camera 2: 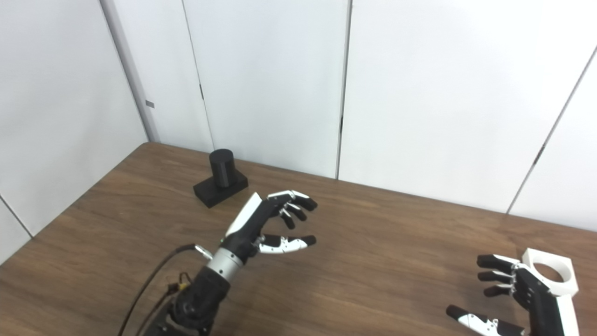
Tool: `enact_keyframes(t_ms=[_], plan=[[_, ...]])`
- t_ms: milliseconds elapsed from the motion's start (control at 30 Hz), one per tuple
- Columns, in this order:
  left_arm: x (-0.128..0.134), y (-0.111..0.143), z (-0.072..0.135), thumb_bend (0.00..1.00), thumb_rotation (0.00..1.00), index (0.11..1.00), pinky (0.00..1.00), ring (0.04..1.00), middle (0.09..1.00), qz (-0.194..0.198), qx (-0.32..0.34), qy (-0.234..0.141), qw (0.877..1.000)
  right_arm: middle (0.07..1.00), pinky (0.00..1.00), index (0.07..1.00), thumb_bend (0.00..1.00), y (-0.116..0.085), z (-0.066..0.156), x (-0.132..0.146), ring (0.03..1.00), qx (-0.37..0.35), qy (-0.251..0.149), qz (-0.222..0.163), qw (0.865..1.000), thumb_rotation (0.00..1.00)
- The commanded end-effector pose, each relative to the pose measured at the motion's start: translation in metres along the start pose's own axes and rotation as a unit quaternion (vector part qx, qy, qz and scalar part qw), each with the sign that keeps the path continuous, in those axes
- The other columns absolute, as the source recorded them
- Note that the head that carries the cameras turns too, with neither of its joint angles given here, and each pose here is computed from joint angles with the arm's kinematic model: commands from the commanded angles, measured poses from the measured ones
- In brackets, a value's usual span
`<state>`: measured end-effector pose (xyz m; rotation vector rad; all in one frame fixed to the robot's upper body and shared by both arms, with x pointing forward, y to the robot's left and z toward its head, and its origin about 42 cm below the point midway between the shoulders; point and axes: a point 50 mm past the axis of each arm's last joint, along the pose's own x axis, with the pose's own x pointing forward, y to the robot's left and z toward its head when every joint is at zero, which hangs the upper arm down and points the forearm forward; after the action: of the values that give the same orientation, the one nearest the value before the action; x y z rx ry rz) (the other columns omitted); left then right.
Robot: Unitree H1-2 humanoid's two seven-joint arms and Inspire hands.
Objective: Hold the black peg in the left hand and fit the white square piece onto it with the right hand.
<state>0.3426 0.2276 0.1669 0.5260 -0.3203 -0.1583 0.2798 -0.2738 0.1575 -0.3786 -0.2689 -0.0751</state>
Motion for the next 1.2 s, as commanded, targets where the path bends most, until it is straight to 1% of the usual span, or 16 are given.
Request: enact_keyframes(t_ms=[0, 100, 167, 367, 500, 600, 767, 900, 1000, 1167], plan=[[0.018, 0.02, 0.02, 0.75, 0.05, 0.643, 0.47, 0.598, 0.677, 0.017, 0.017, -0.041, 0.999, 0.663, 0.47, 0.628, 0.5, -0.008, 0.017, 0.012, 0.603, -0.001, -0.045, -0.008, 0.999, 0.0], [0.02, 0.033, 0.021, 0.77, 0.02, 0.638, 0.48, 0.603, 0.669, 0.023, 0.03, -0.04, 0.998, 0.668, 0.47, 0.634, 0.5, -0.009, 0.016, 0.012, 0.606, 0.0, -0.042, -0.007, 0.999, 0.0], [0.021, 0.04, 0.021, 0.79, 0.0, 0.641, 0.48, 0.606, 0.668, 0.034, 0.037, -0.041, 0.998, 0.668, 0.47, 0.634, 0.5, -0.009, 0.017, 0.011, 0.606, 0.0, -0.043, -0.006, 0.999, 0.0], [0.024, 0.061, 0.024, 0.82, 0.0, 0.647, 0.51, 0.636, 0.686, 0.097, 0.058, -0.03, 0.993, 0.664, 0.46, 0.629, 0.49, -0.009, 0.017, 0.011, 0.596, 0.002, -0.046, -0.005, 0.999, 0.0], [0.029, 0.077, 0.023, 0.8, 0.0, 0.659, 0.56, 0.673, 0.711, 0.121, 0.052, -0.032, 0.991, 0.66, 0.46, 0.628, 0.49, -0.01, 0.017, 0.012, 0.588, 0.002, -0.047, -0.005, 0.999, 0.0], [0.033, 0.089, 0.023, 0.8, 0.0, 0.662, 0.57, 0.677, 0.714, 0.134, 0.059, -0.028, 0.989, 0.66, 0.46, 0.628, 0.49, -0.01, 0.018, 0.012, 0.586, 0.002, -0.046, -0.005, 0.999, 0.0], [0.04, 0.112, 0.025, 0.79, 0.0, 0.678, 0.61, 0.703, 0.735, 0.152, 0.095, -0.016, 0.984, 0.659, 0.46, 0.627, 0.49, -0.009, 0.019, 0.012, 0.591, 0.002, -0.047, -0.004, 0.999, 0.0], [0.043, 0.126, 0.024, 0.78, 0.03, 0.68, 0.62, 0.731, 0.754, 0.165, 0.134, -0.003, 0.977, 0.654, 0.45, 0.623, 0.49, -0.009, 0.019, 0.012, 0.587, -0.002, -0.048, -0.005, 0.999, 0.0], [0.044, 0.134, 0.024, 0.77, 0.07, 0.693, 0.67, 0.777, 0.781, 0.17, 0.155, 0.003, 0.973, 0.656, 0.45, 0.625, 0.49, -0.009, 0.019, 0.012, 0.584, -0.001, -0.05, -0.005, 0.999, 0.0], [0.047, 0.147, 0.02, 0.8, 0.07, 0.687, 0.6, 0.759, 0.766, 0.186, 0.154, 0.003, 0.97, 0.66, 0.46, 0.629, 0.49, -0.009, 0.021, 0.011, 0.589, 0.001, -0.045, -0.005, 0.999, 0.0]])
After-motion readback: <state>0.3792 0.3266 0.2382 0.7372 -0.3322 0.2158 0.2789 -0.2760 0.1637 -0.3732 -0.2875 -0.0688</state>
